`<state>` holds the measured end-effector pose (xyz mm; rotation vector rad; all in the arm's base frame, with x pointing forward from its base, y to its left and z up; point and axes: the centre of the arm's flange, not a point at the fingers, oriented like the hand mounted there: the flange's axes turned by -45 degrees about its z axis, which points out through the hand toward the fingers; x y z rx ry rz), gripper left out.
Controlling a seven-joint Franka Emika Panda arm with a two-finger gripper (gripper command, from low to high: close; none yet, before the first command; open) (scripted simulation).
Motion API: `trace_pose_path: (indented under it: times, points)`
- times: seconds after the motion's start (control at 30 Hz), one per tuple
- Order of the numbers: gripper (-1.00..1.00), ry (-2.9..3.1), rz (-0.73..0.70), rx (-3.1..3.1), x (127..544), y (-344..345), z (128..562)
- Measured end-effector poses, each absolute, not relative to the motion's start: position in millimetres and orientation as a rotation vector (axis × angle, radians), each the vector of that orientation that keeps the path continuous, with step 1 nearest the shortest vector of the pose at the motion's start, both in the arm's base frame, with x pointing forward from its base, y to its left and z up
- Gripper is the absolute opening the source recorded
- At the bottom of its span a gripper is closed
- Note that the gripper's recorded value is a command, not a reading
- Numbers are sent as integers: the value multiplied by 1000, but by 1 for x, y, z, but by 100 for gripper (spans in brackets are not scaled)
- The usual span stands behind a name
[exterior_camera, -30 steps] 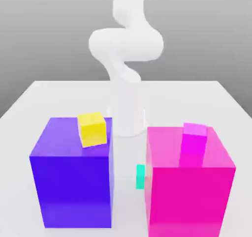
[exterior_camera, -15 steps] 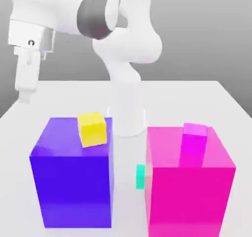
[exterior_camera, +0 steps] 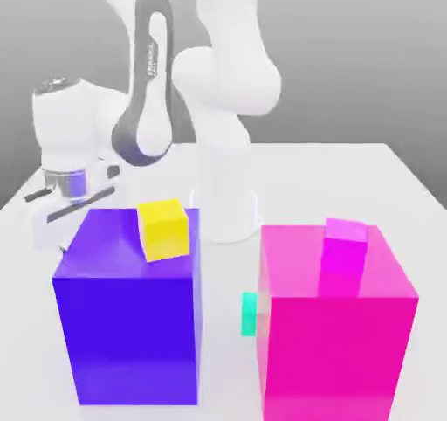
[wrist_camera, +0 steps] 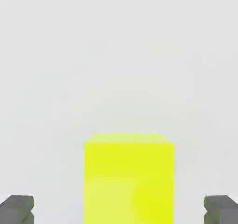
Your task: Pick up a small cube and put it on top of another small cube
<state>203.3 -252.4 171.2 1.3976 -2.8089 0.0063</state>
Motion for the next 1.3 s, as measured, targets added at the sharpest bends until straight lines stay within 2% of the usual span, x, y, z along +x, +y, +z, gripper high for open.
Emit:
trace_pose_path:
  times: [0.13, 0.17, 0.4, 0.7, 1.3]
  points:
    - [0, -2810, 3, 1399, 202, -251, 142]
    - [-100, -2810, 2, 1400, 201, -250, 136]
    - [-100, -2811, 6, 1400, 201, -250, 135]
    - [-100, -2811, 4, 1400, 201, -250, 193]
    - [-100, -2217, -266, 2368, 383, -296, 214]
